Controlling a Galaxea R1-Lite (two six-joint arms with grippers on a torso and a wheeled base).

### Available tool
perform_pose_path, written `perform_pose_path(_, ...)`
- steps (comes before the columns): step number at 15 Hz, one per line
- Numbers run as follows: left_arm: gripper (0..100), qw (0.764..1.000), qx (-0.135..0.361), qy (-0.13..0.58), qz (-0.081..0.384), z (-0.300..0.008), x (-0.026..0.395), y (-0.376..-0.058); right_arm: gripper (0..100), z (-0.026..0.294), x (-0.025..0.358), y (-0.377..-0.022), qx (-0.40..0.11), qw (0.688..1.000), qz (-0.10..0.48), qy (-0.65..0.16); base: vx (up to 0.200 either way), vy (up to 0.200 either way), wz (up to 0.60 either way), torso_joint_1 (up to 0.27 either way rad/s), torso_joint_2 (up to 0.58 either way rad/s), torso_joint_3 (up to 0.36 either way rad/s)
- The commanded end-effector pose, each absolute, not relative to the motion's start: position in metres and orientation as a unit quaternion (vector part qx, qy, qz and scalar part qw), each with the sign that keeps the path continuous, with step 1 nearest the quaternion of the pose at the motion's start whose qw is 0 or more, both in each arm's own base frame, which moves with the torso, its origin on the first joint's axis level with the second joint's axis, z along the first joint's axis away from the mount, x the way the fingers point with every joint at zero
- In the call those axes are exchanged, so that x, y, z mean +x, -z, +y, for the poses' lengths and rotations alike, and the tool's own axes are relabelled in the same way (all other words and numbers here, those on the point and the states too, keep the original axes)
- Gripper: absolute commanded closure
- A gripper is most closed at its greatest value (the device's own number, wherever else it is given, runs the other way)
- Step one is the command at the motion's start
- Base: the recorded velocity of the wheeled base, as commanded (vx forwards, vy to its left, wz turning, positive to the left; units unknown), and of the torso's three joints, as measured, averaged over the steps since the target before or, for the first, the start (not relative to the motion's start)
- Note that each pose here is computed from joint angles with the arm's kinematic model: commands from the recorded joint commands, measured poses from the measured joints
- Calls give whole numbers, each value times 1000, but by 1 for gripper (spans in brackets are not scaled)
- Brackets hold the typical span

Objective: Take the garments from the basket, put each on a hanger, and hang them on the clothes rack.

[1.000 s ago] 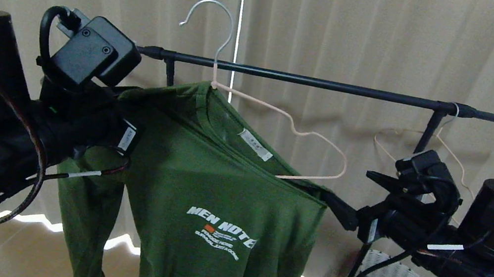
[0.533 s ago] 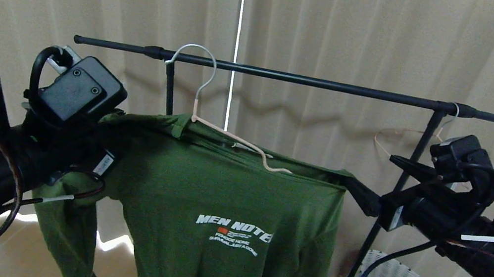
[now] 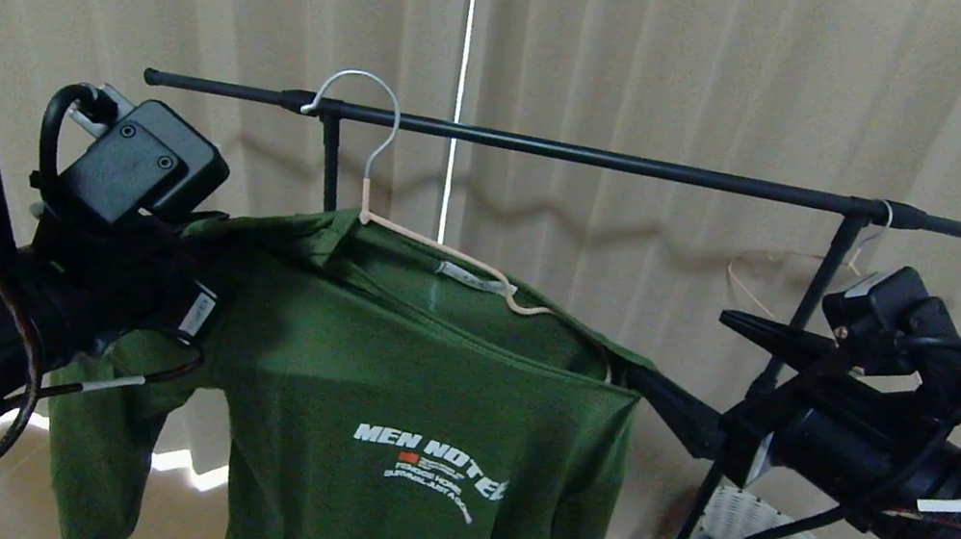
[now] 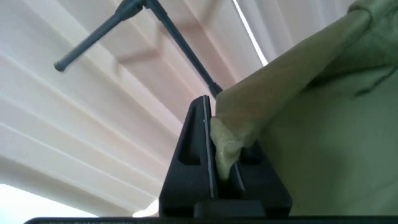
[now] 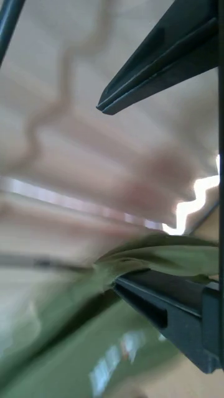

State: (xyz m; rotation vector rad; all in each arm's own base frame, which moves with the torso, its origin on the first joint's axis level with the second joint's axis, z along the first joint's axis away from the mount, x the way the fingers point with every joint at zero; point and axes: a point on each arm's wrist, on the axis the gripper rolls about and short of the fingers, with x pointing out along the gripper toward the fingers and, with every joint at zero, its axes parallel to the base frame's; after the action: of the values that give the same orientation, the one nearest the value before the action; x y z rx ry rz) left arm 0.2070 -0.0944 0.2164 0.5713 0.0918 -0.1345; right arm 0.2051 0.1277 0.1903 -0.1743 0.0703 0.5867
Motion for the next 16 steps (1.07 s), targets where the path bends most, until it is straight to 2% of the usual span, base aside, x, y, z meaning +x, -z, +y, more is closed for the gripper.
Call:
perform_pose_path(1, 100, 958, 276, 65, 48, -97, 211, -216, 0, 137, 195, -202, -81, 944, 15, -321, 0, 0, 0, 0, 0, 0)
perform_pose_path(4, 100, 960, 270, 61, 49, -98, 213, -216, 0, 147, 196, -210, -81, 938, 10, -338, 0, 0, 0, 0, 0, 0)
perform_pose_path(7, 100, 964, 245, 93, 41, -112, 206, -217, 0, 165, 216, -224, -133, 930, 0, -342, 0, 0, 0, 0, 0, 0)
perform_pose_path(11, 100, 962, 247, 106, 43, -118, 206, -213, 0, 186, 235, -219, -181, 921, -9, -344, 0, 0, 0, 0, 0, 0)
perform_pose_path(16, 100, 963, 244, 114, 32, -125, 207, -208, 0, 201, 256, -218, -186, 928, -11, -322, 0, 0, 0, 0, 0, 0)
